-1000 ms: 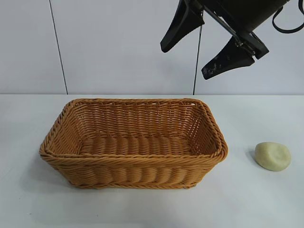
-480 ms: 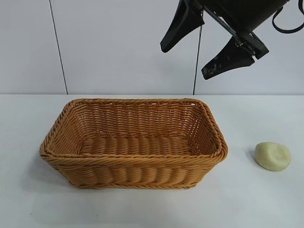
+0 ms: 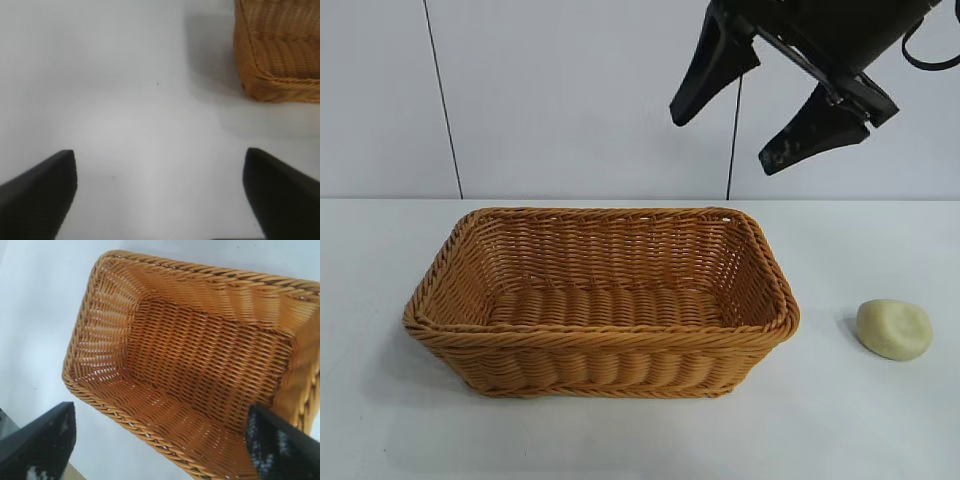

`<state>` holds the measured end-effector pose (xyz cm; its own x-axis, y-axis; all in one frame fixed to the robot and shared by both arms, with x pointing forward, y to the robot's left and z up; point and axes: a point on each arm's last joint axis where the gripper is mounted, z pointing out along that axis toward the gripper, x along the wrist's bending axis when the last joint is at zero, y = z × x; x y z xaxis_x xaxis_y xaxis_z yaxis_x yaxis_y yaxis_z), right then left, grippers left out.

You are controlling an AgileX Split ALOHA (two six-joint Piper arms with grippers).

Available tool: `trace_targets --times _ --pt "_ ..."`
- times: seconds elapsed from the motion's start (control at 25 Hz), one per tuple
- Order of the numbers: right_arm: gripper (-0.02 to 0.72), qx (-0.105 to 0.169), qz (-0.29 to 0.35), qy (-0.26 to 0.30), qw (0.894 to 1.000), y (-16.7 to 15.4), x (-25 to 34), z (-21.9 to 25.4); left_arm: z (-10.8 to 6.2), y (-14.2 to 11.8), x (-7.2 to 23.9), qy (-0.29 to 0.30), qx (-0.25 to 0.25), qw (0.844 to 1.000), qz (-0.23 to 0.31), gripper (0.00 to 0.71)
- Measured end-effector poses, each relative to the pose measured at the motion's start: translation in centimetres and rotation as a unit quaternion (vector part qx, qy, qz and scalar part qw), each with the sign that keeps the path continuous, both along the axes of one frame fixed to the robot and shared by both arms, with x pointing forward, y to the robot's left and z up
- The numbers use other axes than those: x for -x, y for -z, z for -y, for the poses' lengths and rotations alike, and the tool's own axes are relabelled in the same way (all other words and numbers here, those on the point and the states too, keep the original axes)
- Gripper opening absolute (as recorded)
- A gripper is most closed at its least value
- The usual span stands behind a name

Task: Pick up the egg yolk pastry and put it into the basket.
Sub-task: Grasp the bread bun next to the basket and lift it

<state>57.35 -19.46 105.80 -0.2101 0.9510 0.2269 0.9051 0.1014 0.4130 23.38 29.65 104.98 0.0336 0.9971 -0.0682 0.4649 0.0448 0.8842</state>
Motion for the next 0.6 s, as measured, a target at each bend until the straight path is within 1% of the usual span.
trace_targets --times 0.04,0.12,0.24,0.4,0.48,0.6 --pt "0.633 0.017 0.0 0.005 1.0 -0.1 -0.1 0.6 0.0 0.0 0.0 0.0 0.0 1.0 0.0 0.696" --pt "0.633 0.035 -0.005 0.018 0.999 -0.1 -0.4 1.8 0.0 0.0 0.0 0.0 0.0 1.0 0.001 0.696" --pt "0.633 0.04 -0.016 0.051 0.998 0.5 -1.1 3.8 0.0 0.0 0.0 0.0 0.0 1.0 0.001 0.696" --pt "0.633 0.046 -0.044 0.088 0.994 2.3 -2.3 6.5 0.0 0.0 0.0 0.0 0.0 1.0 0.001 0.696" --pt "0.633 0.049 -0.06 0.098 0.992 3.4 -2.7 7.4 0.0 0.0 0.0 0.0 0.0 1.0 0.001 0.696" --pt "0.633 0.055 -0.09 0.099 0.989 5.6 -3.4 7.6 0.0 0.0 0.0 0.0 0.0 1.0 0.001 0.696"
